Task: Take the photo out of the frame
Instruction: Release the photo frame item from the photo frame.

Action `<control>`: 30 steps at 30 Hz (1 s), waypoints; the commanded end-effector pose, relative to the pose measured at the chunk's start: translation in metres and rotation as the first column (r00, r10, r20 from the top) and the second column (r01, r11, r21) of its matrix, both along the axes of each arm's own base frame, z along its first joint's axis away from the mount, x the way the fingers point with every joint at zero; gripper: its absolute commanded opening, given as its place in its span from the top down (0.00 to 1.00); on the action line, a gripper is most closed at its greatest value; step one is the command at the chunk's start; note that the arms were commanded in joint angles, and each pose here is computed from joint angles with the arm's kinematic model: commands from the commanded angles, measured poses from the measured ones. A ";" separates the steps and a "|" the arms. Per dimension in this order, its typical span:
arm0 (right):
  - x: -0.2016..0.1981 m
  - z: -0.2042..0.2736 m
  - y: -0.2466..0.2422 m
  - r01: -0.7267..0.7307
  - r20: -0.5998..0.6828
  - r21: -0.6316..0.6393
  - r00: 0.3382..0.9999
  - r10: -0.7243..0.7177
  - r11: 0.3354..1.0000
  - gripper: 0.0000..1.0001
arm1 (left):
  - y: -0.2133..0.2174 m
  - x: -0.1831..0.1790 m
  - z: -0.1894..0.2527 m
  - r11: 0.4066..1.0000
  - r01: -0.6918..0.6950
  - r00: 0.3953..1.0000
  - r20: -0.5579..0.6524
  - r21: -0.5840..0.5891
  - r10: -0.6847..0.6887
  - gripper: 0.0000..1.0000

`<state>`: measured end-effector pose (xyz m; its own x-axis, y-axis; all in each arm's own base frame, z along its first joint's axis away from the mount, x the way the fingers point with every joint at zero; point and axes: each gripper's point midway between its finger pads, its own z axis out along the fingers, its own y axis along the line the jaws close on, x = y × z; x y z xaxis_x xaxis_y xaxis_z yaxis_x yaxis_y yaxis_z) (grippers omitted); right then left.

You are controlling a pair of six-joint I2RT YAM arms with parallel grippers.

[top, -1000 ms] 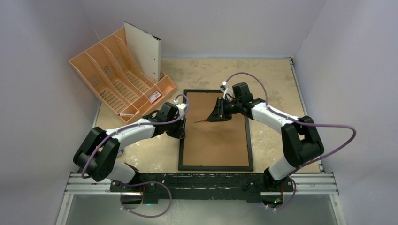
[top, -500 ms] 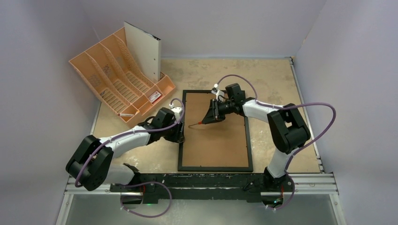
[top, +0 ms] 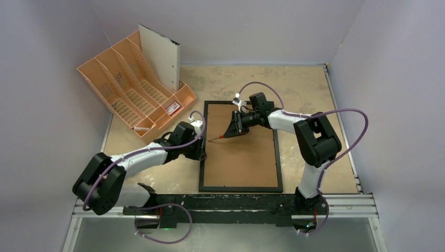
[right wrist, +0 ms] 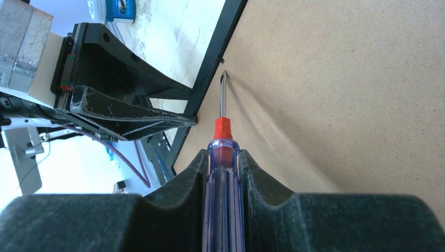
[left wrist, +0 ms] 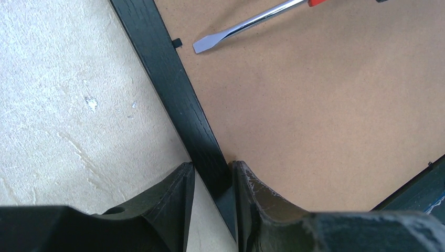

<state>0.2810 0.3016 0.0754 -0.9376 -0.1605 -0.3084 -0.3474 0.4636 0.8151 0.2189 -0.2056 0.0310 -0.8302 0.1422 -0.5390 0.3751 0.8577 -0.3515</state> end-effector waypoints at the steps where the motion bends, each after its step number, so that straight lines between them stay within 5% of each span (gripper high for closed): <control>1: 0.006 0.001 0.002 -0.039 0.073 -0.002 0.997 0.039 0.999 1.00 | 0.011 -0.003 -0.010 0.998 -0.029 0.999 -0.015 0.051 0.030 0.67; 17: 0.002 -0.020 0.000 -0.110 0.174 -0.016 0.978 0.111 0.994 1.00 | 0.010 -0.003 -0.011 0.998 -0.019 1.000 -0.014 0.052 0.020 0.71; 30: -0.002 -0.024 0.007 -0.126 0.127 0.014 0.984 0.123 0.992 1.00 | 0.008 -0.001 -0.010 0.999 0.004 1.000 -0.005 0.049 -0.004 0.75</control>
